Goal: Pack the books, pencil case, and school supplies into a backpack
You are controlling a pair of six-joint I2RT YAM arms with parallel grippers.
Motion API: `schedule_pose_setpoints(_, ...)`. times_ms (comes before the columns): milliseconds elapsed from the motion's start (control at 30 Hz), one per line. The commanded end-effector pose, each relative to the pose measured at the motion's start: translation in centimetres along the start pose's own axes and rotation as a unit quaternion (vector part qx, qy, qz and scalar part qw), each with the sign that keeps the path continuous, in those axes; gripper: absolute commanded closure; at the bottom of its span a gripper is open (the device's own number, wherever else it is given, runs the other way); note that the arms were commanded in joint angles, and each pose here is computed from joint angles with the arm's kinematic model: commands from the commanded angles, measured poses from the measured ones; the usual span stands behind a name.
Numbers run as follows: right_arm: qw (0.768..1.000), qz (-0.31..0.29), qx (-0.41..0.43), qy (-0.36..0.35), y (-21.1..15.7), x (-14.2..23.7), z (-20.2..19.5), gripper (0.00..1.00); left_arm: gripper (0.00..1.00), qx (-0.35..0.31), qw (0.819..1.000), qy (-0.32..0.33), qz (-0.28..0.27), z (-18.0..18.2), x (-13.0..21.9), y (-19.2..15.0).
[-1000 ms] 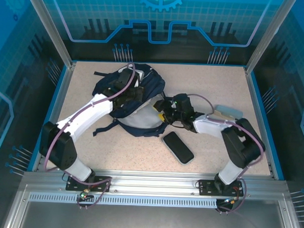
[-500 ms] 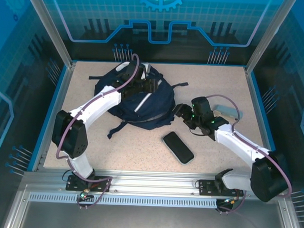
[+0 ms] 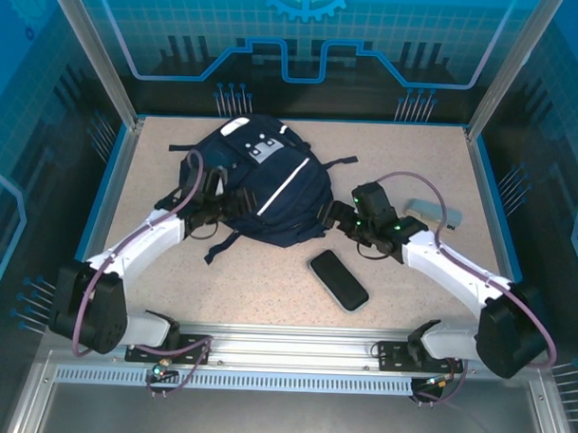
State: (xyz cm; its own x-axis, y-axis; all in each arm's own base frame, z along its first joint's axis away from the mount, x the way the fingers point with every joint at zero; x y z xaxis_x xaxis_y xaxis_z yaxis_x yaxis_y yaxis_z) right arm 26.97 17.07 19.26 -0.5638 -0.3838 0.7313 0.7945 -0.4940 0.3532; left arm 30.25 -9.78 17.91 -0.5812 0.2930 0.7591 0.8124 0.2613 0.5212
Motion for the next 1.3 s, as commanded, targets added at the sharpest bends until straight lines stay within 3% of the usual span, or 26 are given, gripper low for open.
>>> schedule_pose_setpoints(0, 1.000, 0.018, 0.021, 0.008, 0.0, -0.7, 2.0, 0.08, 0.18, -0.003, 0.999, 0.010, 0.033, 1.5, -0.2, -2.8)
schedule_pose_setpoints(100, 0.999, 0.037, 0.032, 0.008, -0.4, -1.9, 3.1, 0.08, 0.26, -0.034, 0.998, 0.015, 0.041, 2.5, -1.0, -4.4)
schedule_pose_setpoints(233, 0.998, 0.062, 0.032, -0.001, -1.0, -3.5, 3.7, 0.10, 0.44, -0.063, 0.996, 0.044, 0.044, 3.5, -1.8, -5.1)
schedule_pose_setpoints(433, 0.996, 0.082, 0.018, -0.022, -1.4, -5.1, 3.3, 0.12, 0.57, -0.095, 0.992, 0.063, 0.062, 3.6, -3.0, -4.7)
schedule_pose_setpoints(733, 0.995, 0.092, 0.006, -0.032, -1.5, -5.8, 2.6, 0.13, 0.59, -0.110, 0.984, 0.091, 0.109, 3.7, -4.6, -4.1)
schedule_pose_setpoints(967, 0.995, 0.093, -0.002, -0.044, -1.4, -6.1, 1.8, 0.14, 0.68, -0.107, 0.977, 0.116, 0.145, 4.1, -5.8, -4.1)
schedule_pose_setpoints(1267, 0.992, 0.107, -0.017, -0.062, -1.4, -7.6, 0.4, 0.15, 0.81, -0.113, 0.975, 0.119, 0.148, 3.9, -6.0, -3.5)
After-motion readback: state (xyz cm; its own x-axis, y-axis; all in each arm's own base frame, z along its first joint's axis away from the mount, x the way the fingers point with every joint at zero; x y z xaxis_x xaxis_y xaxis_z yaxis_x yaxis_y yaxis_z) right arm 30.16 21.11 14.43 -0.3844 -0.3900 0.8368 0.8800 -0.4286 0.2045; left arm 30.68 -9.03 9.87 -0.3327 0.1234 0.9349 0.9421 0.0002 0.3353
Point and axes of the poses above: each hand's point on the last joint's axis, 136 mm out from that joint toward the fingers, its own x axis back along the fingers, its own z axis along the line the jaws close on, y = z × x, the point moved 7 cm from there along x, back along the fingers, and after that the axes turned 7 degrees about -x, right-handed, at the moved point
